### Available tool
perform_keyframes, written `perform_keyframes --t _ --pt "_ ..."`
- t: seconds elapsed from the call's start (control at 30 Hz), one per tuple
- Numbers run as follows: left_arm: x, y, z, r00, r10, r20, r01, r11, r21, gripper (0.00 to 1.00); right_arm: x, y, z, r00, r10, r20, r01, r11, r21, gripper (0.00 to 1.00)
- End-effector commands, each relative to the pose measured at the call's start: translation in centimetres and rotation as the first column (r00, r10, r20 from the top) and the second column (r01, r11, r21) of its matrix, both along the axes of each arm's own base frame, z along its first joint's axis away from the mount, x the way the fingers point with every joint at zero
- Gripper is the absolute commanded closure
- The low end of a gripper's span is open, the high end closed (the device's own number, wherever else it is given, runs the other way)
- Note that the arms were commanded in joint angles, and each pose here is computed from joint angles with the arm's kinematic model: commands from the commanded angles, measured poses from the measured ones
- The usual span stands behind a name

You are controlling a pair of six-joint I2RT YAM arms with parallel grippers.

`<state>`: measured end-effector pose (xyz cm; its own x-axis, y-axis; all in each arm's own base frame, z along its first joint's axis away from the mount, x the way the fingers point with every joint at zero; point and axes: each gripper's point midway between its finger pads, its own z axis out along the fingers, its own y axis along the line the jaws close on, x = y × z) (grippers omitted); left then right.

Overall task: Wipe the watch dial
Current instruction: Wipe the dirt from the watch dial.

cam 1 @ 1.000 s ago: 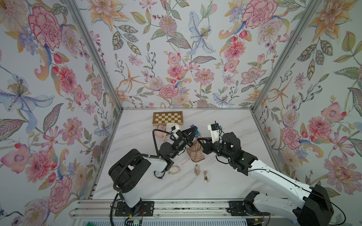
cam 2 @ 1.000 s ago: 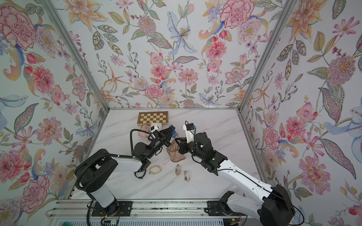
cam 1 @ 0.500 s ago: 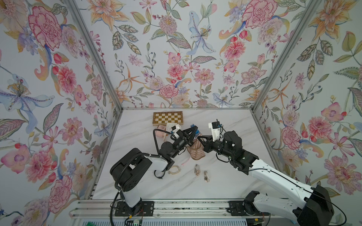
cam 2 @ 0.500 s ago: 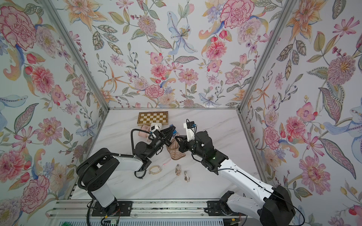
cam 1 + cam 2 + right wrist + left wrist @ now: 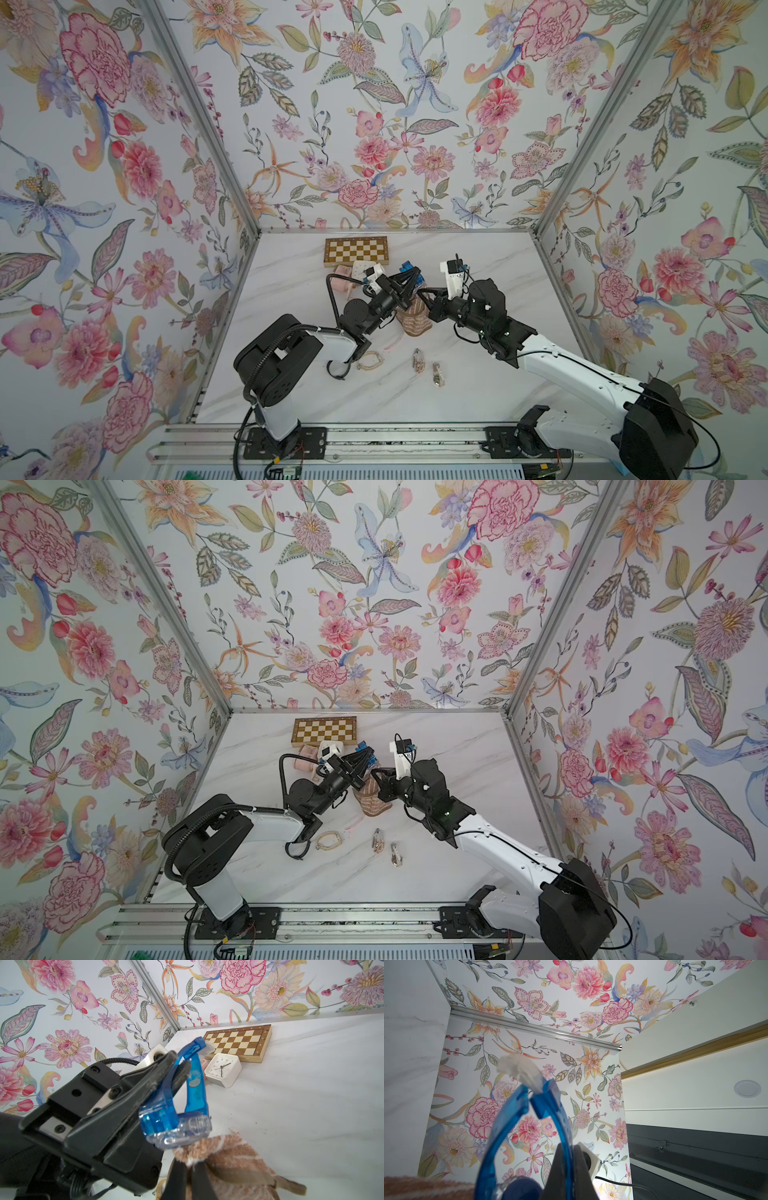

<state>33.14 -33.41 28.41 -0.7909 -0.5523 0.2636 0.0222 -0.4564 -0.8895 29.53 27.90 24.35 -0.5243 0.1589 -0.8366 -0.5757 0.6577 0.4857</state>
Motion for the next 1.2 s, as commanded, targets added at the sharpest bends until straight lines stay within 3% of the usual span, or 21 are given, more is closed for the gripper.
perform_keyframes --t 0.0,0.27,0.53,0.83,1.0,1.1,1.17 --pt "-2.8 -2.1 0.7 0.99 -0.13 0.057 0.13 0.991 0.005 1.0 0.5 -0.5 4.4 0.995 -0.03 0.098 0.022 0.996 0.083 1.0" --pt "-3.0 -1.7 -0.5 0.991 -0.128 0.037 0.127 0.992 0.009 1.0 -0.3 -3.0 9.2 0.976 -0.09 0.196 0.07 0.992 0.105 1.0" --pt "-2.8 -1.0 0.2 0.992 -0.114 0.047 0.115 0.993 -0.021 1.0 -0.4 -6.3 10.3 0.961 -0.164 0.222 0.147 0.985 0.089 1.0" --pt "-1.7 1.0 0.8 0.996 -0.084 0.043 0.084 0.996 -0.003 1.0 -0.3 -13.0 6.4 0.914 -0.37 0.164 0.379 0.925 -0.022 1.0" --pt "-0.9 1.0 0.8 0.995 -0.091 0.039 0.09 0.996 0.029 1.0 -0.1 -14.1 3.3 0.907 -0.409 0.105 0.418 0.905 -0.081 1.0" --pt "-0.2 0.6 -0.2 0.994 -0.104 0.031 0.1 0.989 0.109 1.0 0.2 -14.2 1.8 0.908 -0.411 0.086 0.419 0.899 -0.125 1.0" --pt "0.6 0.9 -2.3 0.995 -0.101 0.012 0.095 0.965 0.243 1.0 0.3 -14.2 1.0 0.91 -0.408 0.073 0.414 0.897 -0.155 1.0"
